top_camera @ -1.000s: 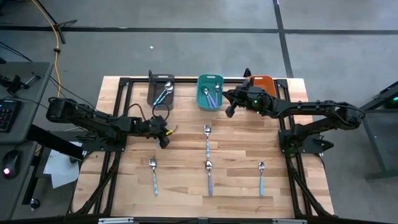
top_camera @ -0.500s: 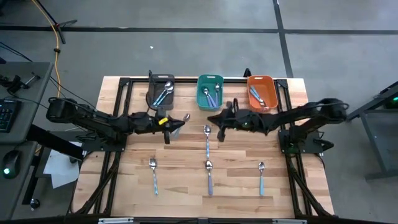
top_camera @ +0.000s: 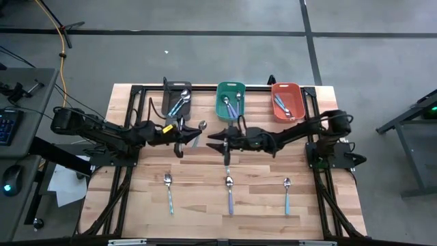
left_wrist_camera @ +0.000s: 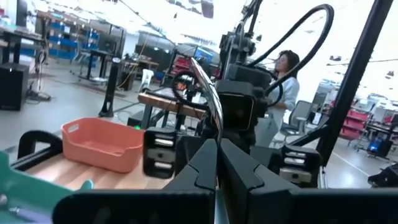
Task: Sort silverware by color (type)
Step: Put the top blue spoon into the orange bin, then put the top white spoon into the black bin
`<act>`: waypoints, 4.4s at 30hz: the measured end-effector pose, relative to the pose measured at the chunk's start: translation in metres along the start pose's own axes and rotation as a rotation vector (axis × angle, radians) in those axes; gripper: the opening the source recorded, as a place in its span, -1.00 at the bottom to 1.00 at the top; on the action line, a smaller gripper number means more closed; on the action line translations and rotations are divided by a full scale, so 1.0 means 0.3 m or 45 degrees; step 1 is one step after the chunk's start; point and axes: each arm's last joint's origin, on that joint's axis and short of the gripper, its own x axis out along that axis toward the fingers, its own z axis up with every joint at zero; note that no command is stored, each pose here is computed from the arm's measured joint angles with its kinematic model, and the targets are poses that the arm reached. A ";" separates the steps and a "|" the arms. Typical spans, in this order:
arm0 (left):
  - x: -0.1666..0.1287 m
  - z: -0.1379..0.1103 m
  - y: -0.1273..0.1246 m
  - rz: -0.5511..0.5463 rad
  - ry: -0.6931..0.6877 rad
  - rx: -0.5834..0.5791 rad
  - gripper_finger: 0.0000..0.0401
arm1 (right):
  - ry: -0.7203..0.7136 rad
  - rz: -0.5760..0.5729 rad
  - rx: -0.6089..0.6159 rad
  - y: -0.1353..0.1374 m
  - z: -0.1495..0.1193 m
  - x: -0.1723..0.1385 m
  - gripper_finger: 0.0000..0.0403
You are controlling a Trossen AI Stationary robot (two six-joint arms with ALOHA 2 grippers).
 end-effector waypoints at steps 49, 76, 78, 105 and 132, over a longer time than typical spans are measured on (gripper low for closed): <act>-0.006 -0.053 0.018 0.167 0.210 0.398 -0.48 | 0.395 -0.143 -0.151 -0.093 0.181 0.024 -0.98; -0.110 -0.175 0.031 0.174 0.436 0.309 -0.79 | 1.404 -1.317 0.412 -0.695 0.298 -0.636 -0.98; -0.135 -0.188 0.039 0.177 0.430 0.297 -0.84 | 1.459 -1.304 0.444 -0.728 0.269 -0.636 -0.98; -0.172 -0.211 0.054 0.193 0.448 0.304 -1.00 | 1.718 -1.269 0.636 -0.853 0.102 -0.634 -0.90; -0.169 -0.200 0.112 0.279 0.462 0.388 -1.00 | 1.353 -0.761 0.250 -0.342 0.272 -0.416 -0.44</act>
